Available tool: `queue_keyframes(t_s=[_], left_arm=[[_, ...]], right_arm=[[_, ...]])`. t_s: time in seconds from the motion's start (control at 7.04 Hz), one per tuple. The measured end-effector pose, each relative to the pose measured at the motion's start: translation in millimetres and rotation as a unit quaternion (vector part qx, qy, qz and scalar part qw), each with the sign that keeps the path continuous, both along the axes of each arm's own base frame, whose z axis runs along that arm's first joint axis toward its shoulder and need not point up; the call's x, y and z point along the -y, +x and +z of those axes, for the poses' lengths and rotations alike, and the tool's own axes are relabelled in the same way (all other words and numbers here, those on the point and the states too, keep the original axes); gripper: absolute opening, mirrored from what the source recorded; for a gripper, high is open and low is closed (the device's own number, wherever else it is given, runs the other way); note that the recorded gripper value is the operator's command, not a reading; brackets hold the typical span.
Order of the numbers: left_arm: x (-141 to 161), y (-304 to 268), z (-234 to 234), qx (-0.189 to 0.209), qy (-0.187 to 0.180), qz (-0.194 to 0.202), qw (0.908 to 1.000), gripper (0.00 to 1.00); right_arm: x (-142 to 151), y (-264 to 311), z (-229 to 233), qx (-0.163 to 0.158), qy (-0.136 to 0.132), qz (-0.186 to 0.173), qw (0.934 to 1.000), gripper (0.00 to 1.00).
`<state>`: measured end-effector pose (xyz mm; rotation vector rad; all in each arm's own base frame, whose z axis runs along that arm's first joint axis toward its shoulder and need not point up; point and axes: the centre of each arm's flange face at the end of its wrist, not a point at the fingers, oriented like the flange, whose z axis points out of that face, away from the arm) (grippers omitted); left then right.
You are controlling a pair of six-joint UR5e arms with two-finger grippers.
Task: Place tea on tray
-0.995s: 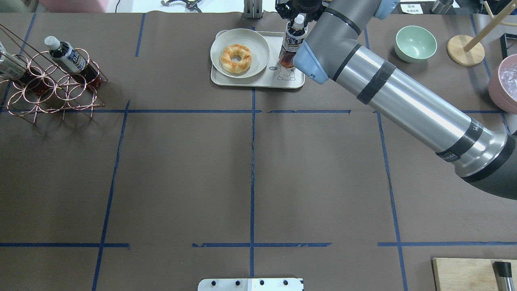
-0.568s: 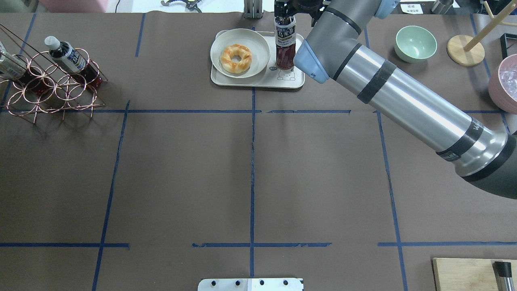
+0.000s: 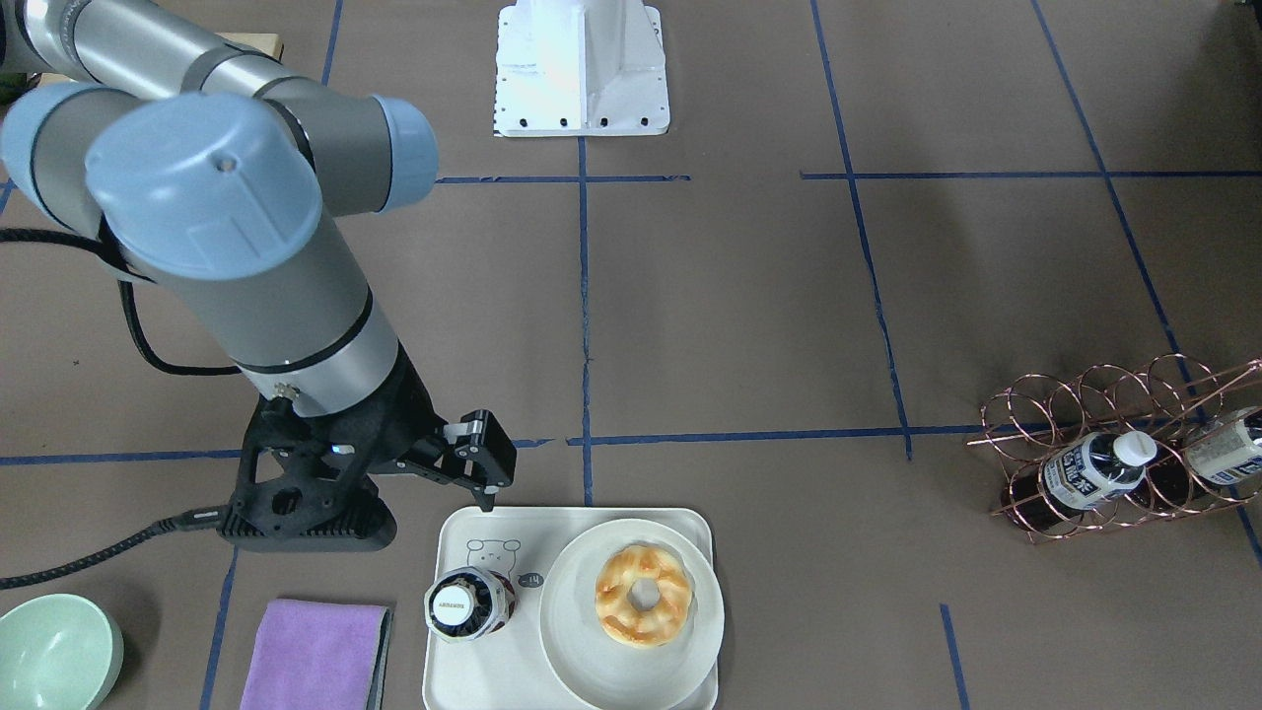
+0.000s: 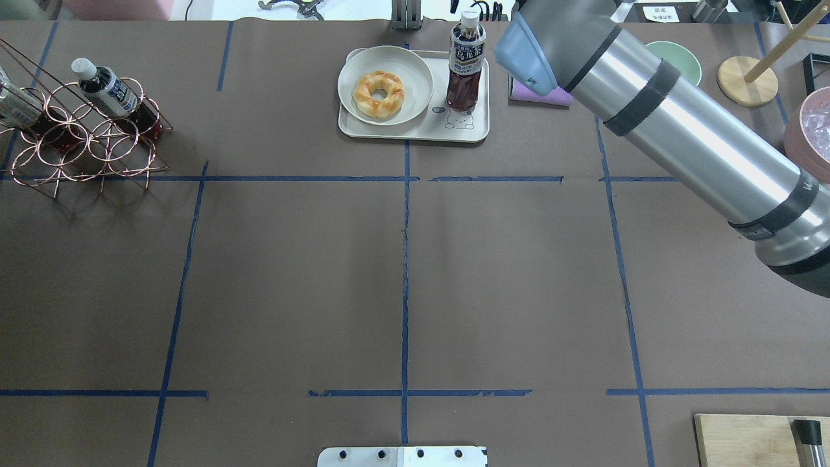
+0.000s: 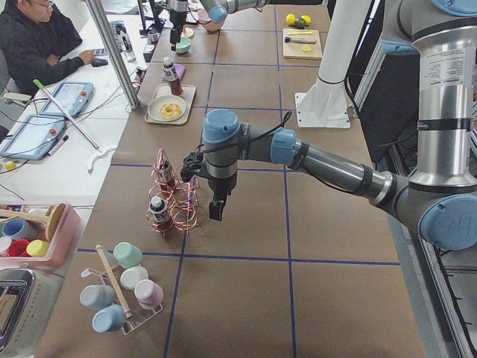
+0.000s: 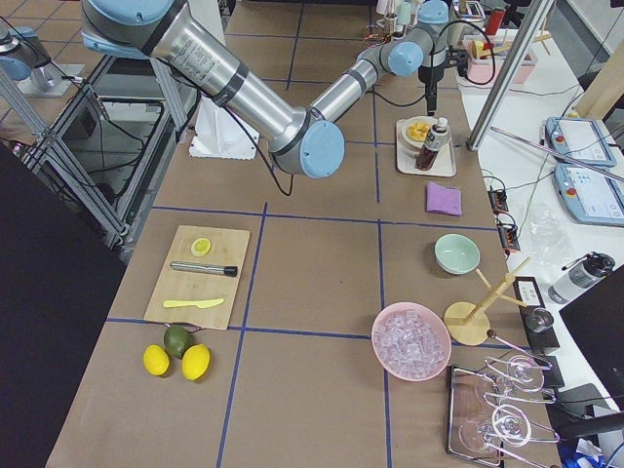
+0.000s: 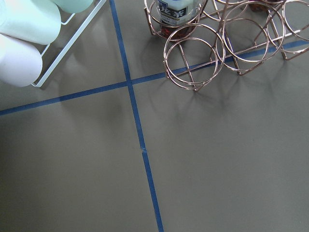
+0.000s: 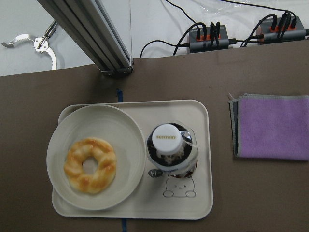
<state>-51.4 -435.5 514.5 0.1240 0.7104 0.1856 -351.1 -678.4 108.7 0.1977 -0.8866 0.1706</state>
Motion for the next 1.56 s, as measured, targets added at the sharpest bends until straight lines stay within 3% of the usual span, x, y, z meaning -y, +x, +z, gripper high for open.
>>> queue_keyframes(t_s=[0.28, 0.57, 0.71, 0.99, 1.56], left_arm=[[-2, -5, 9, -0.006, -0.014, -0.008, 0.9999, 1.00], [-3, -23, 61, -0.040, -0.072, -0.032, 0.9961, 1.00], [-5, -27, 91, -0.048, -0.098, -0.039, 0.9933, 1.00], [-6, -30, 136, -0.053, -0.113, -0.043, 0.9913, 1.00], [-6, -30, 149, -0.054, -0.109, -0.045, 0.9915, 1.00]], right_arm=[[-85, 64, 33, -0.016, 0.010, -0.025, 0.9995, 1.00], [-146, 128, 100, -0.042, 0.042, -0.059, 0.9965, 1.00], [-159, 159, 131, -0.048, 0.050, -0.078, 0.9945, 1.00], [-167, 228, 194, -0.052, 0.058, -0.116, 0.9902, 1.00], [-196, 380, 380, -0.066, 0.068, -0.191, 0.9769, 1.00]])
